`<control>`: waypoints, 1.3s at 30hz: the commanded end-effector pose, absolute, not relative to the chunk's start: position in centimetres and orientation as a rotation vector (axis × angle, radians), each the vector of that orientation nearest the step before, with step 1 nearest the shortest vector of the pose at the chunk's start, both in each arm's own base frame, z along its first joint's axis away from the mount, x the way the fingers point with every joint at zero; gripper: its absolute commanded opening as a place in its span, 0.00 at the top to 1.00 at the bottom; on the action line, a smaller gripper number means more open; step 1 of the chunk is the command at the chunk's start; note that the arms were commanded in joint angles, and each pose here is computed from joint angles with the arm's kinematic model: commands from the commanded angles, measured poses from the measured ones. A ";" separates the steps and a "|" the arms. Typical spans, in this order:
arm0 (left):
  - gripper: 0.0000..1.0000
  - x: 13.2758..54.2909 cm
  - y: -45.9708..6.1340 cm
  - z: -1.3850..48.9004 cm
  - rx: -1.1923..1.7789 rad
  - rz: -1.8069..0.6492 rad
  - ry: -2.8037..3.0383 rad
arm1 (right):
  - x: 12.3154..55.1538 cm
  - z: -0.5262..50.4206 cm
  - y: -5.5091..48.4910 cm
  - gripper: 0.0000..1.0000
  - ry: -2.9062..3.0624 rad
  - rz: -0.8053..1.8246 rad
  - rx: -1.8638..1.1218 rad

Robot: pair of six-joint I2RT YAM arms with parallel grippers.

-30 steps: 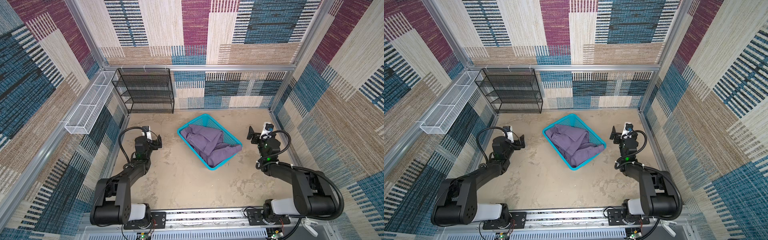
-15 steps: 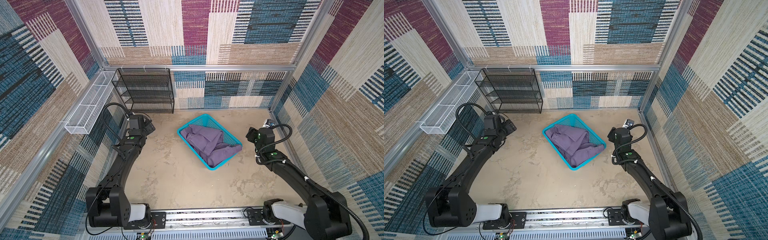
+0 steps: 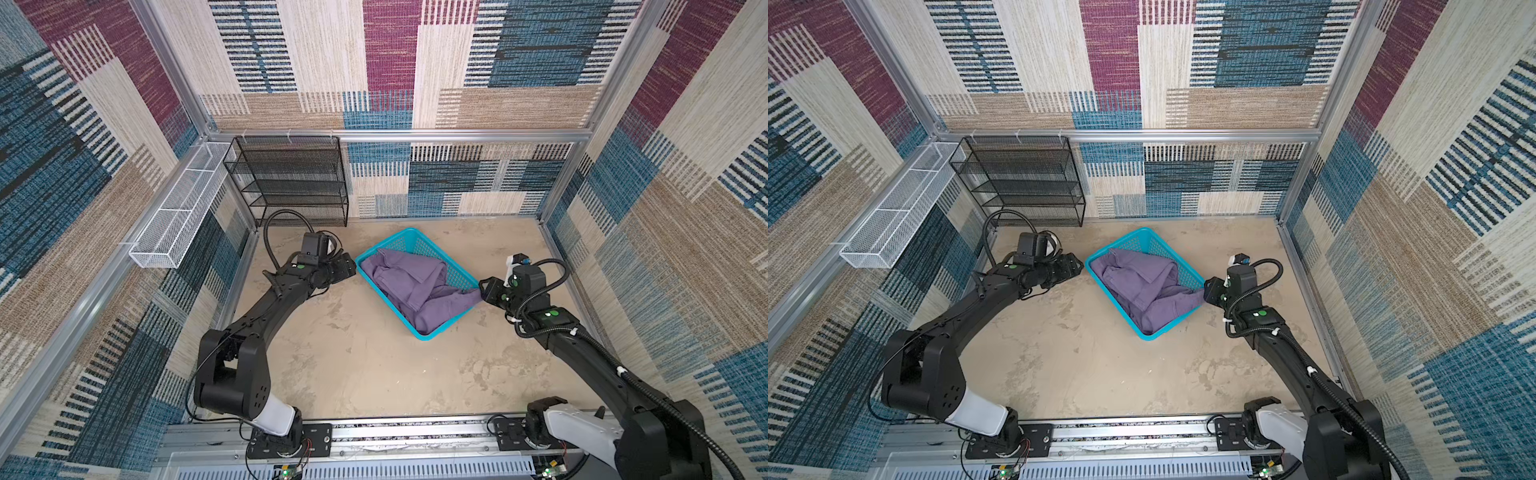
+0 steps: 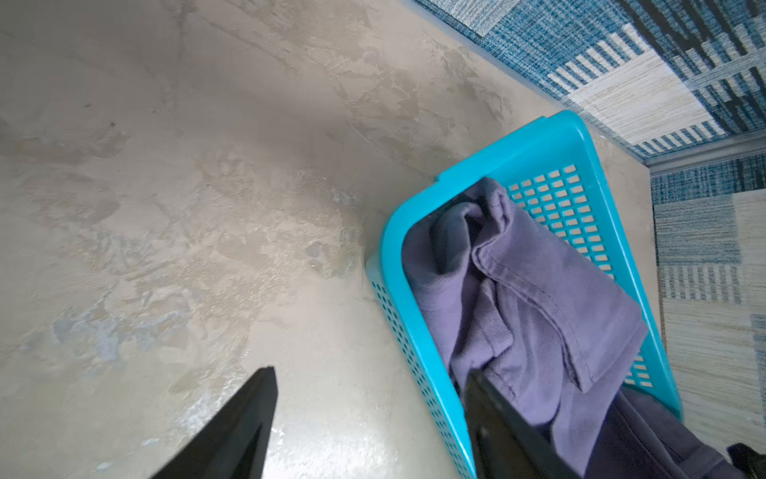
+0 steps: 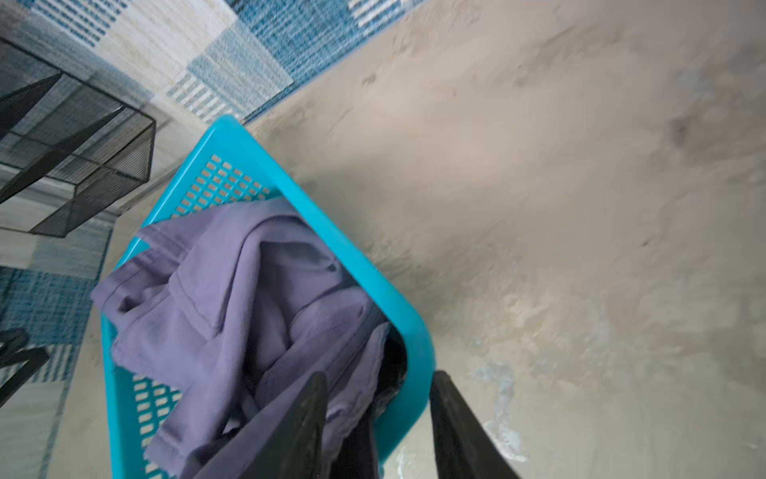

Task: Fold and stack the trousers
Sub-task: Rotate the basket at the top-center of the table, then move the basket to the top-right of the table.

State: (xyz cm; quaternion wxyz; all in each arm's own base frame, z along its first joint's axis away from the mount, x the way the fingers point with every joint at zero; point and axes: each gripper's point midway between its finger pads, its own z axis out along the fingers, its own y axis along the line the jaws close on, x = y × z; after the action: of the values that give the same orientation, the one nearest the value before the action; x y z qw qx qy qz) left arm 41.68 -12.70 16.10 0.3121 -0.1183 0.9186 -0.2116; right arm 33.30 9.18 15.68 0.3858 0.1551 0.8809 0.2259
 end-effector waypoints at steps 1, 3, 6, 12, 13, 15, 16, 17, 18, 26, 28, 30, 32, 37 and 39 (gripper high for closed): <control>0.26 42.7 -13.5 16.3 -0.280 -0.576 2.410 | 32.2 15.1 12.2 0.51 2.289 0.831 0.409; 0.30 43.4 -14.2 16.1 -0.260 -0.585 2.419 | 32.3 14.9 12.5 0.49 2.289 0.858 0.418; 0.33 44.1 -14.9 15.4 -0.237 -0.564 2.447 | 32.9 14.8 12.0 0.48 2.286 0.821 0.445; 0.31 44.3 -14.5 14.3 -0.238 -0.468 2.465 | 34.9 13.4 9.9 0.47 2.319 0.808 0.525; 0.30 44.4 -14.4 14.3 -0.231 -0.448 2.464 | 35.4 13.1 9.5 0.47 2.319 0.798 0.532; 0.29 44.5 -13.8 14.1 -0.220 -0.389 2.477 | 36.5 12.8 8.8 0.48 2.322 0.754 0.536; 0.29 44.6 -13.5 14.1 -0.218 -0.360 2.485 | 37.2 12.6 8.5 0.49 2.329 0.726 0.531; 0.29 44.6 -13.4 14.2 -0.214 -0.345 2.486 | 37.7 12.4 8.2 0.50 2.336 0.698 0.531; 0.29 44.6 -13.3 14.3 -0.211 -0.339 2.485 | 38.4 12.2 7.8 0.51 2.343 0.669 0.527; 0.26 45.1 -12.6 15.9 -0.180 -0.279 2.447 | 45.5 10.5 2.2 0.59 2.410 0.256 0.446; 0.25 45.4 -12.6 15.9 -0.176 -0.274 2.445 | 47.8 11.1 1.5 0.59 2.404 0.192 0.411; 0.25 45.8 -13.1 15.7 -0.181 -0.302 2.449 | 50.1 12.4 1.1 0.56 2.379 0.150 0.371; 0.25 46.4 -14.1 15.6 -0.175 -0.357 2.458 | 52.2 14.3 0.7 0.53 2.333 0.122 0.357; 0.36 47.3 -16.5 14.3 -0.184 -0.482 2.498 | 53.0 18.9 0.9 0.43 2.209 0.190 0.413; 0.47 47.3 -17.4 13.8 -0.169 -0.497 2.510 | 51.8 20.3 0.9 0.41 2.166 0.213 0.432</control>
State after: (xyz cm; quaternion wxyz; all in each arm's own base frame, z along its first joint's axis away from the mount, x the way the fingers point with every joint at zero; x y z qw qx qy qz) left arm 47.38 -15.63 13.93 0.2980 -0.0659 0.9397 -0.1543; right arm 52.57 1.11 18.24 0.4205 0.1551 0.8905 0.0783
